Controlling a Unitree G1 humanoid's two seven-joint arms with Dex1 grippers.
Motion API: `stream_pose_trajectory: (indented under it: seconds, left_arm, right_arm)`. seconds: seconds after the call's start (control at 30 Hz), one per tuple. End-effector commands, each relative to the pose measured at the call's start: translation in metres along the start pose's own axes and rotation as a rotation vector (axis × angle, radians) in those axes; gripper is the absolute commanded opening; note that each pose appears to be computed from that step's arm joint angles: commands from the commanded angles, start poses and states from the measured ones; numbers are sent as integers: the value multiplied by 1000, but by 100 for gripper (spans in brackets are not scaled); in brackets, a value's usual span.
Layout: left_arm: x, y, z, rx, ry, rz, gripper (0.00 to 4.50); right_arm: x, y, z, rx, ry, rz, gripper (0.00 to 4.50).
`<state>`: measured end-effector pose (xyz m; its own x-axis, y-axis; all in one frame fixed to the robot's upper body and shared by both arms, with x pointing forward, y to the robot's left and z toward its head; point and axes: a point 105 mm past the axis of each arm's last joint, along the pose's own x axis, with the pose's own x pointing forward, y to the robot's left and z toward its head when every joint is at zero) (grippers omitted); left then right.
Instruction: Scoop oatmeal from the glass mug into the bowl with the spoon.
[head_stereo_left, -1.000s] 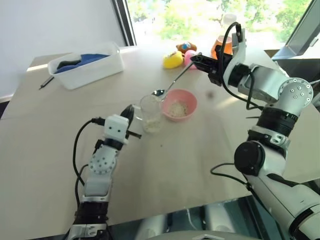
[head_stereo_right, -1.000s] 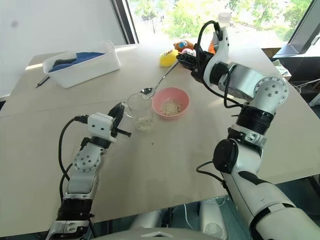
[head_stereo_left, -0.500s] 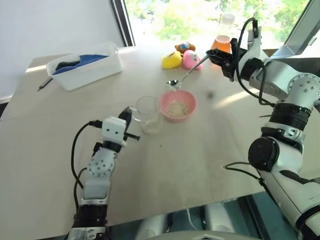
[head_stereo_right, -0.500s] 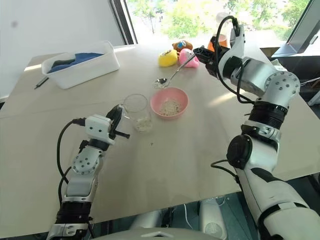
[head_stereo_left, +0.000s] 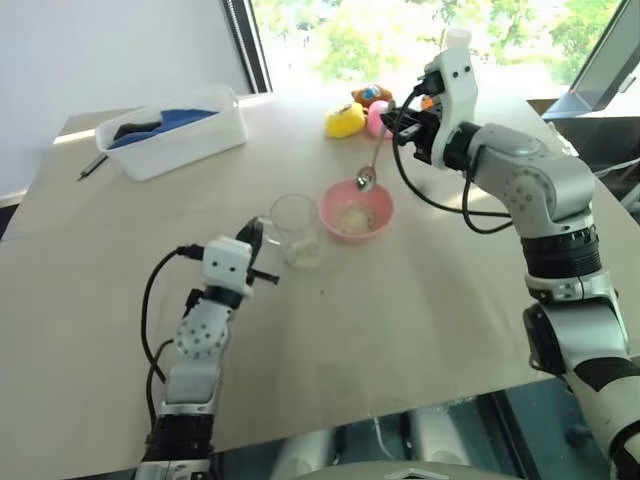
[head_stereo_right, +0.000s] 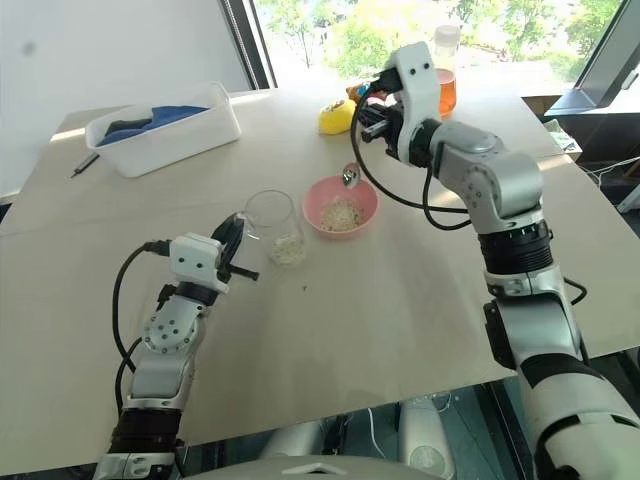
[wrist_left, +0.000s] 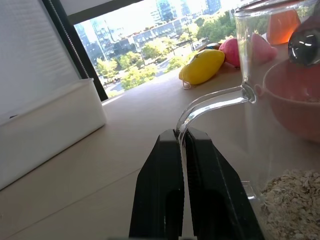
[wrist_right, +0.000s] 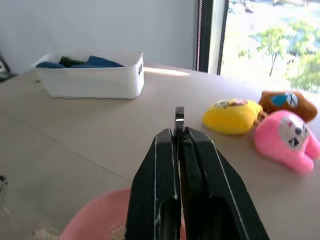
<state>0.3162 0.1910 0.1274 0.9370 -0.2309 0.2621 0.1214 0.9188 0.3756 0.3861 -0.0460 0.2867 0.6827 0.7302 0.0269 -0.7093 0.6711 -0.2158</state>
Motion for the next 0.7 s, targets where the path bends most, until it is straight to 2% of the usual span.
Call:
stream_pose_trajectory:
  seconds: [0.03, 0.1, 0.23, 0.33, 0.43, 0.53, 0.63, 0.7]
  left_arm:
    - [-6, -8, -13, 9, 61, -38, 6]
    - [-5, -8, -14, -4, 65, -39, 6]
    - [-4, -10, -16, -18, 71, -42, 6]
    - [-5, -10, -19, -29, 80, -46, 6]
    - [-4, -10, -20, -52, 86, -44, 6]
    - [-3, -9, -20, -74, 88, -34, 6]
    - [-2, -10, -22, -91, 98, -39, 6]
    - [-2, -11, -22, -105, 98, -43, 6]
  right_arm:
    - [-5, 12, 20, -160, -61, 63, 0]
    - [-8, 14, 16, -220, -40, 82, 0]
    - [-10, 4, 14, -19, -51, 43, 0]
    - [-13, -5, 29, 162, -101, 30, 0]
    - [-16, 4, 54, 382, -176, 100, 0]
    - [-19, 17, 71, 499, -214, 185, 0]
    - [-23, 36, 75, 548, -199, 294, 0]
    - [-21, 45, 67, 535, -166, 304, 0]
